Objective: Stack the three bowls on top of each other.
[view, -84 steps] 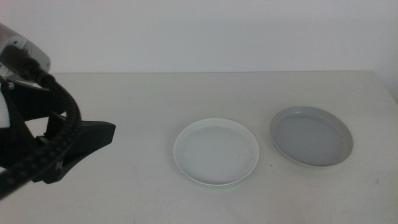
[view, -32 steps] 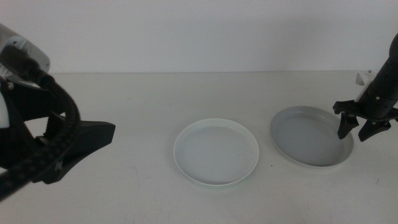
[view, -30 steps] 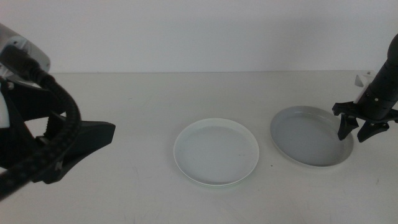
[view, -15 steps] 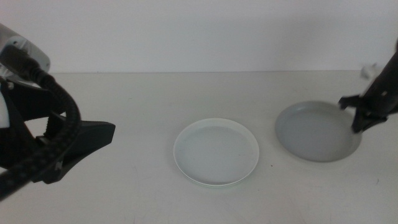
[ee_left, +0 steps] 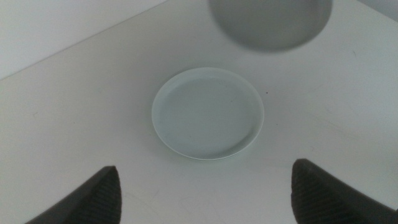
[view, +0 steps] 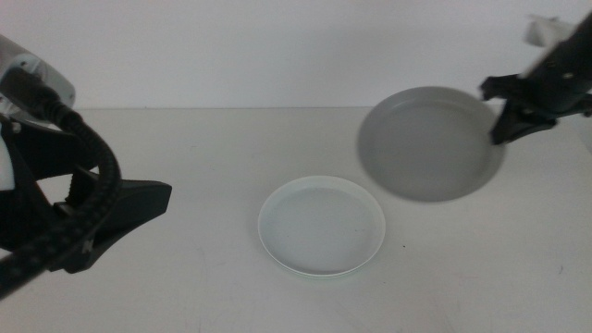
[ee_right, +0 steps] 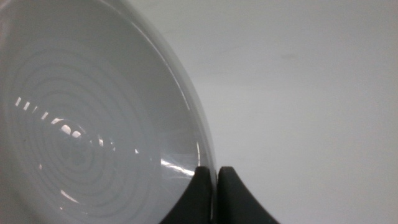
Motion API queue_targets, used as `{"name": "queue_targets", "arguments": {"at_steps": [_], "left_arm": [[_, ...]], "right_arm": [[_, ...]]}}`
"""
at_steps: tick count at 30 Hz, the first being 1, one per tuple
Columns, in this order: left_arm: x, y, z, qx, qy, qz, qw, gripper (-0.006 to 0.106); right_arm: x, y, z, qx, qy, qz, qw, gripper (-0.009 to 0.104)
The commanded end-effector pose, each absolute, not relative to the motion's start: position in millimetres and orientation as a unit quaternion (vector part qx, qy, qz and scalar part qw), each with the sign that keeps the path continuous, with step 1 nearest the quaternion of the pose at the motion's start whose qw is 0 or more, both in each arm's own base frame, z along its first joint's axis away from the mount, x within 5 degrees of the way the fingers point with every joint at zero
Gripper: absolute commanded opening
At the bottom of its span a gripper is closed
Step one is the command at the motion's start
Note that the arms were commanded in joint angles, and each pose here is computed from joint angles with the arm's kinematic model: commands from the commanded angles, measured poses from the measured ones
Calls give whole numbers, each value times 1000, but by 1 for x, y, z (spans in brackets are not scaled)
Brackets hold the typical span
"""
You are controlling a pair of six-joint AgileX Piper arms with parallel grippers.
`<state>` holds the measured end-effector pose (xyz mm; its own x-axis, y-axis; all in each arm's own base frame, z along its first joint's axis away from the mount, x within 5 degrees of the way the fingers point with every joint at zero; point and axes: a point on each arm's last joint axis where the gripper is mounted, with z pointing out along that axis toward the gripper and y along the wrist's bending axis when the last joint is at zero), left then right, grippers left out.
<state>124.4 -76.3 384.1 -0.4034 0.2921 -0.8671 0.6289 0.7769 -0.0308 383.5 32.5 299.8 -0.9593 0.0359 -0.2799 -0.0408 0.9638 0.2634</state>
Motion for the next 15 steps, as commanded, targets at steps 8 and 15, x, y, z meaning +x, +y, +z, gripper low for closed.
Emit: {"name": "queue_targets", "arguments": {"at_steps": [8, 15], "left_arm": [[125, -76, 398, 266, 800, -189, 503, 105], [125, -76, 398, 266, 800, -189, 503, 105]], "right_arm": [[382, 122, 300, -80, 967, 169, 172, 1], [391, 157, 267, -107, 966, 171, 162, 1]]}}
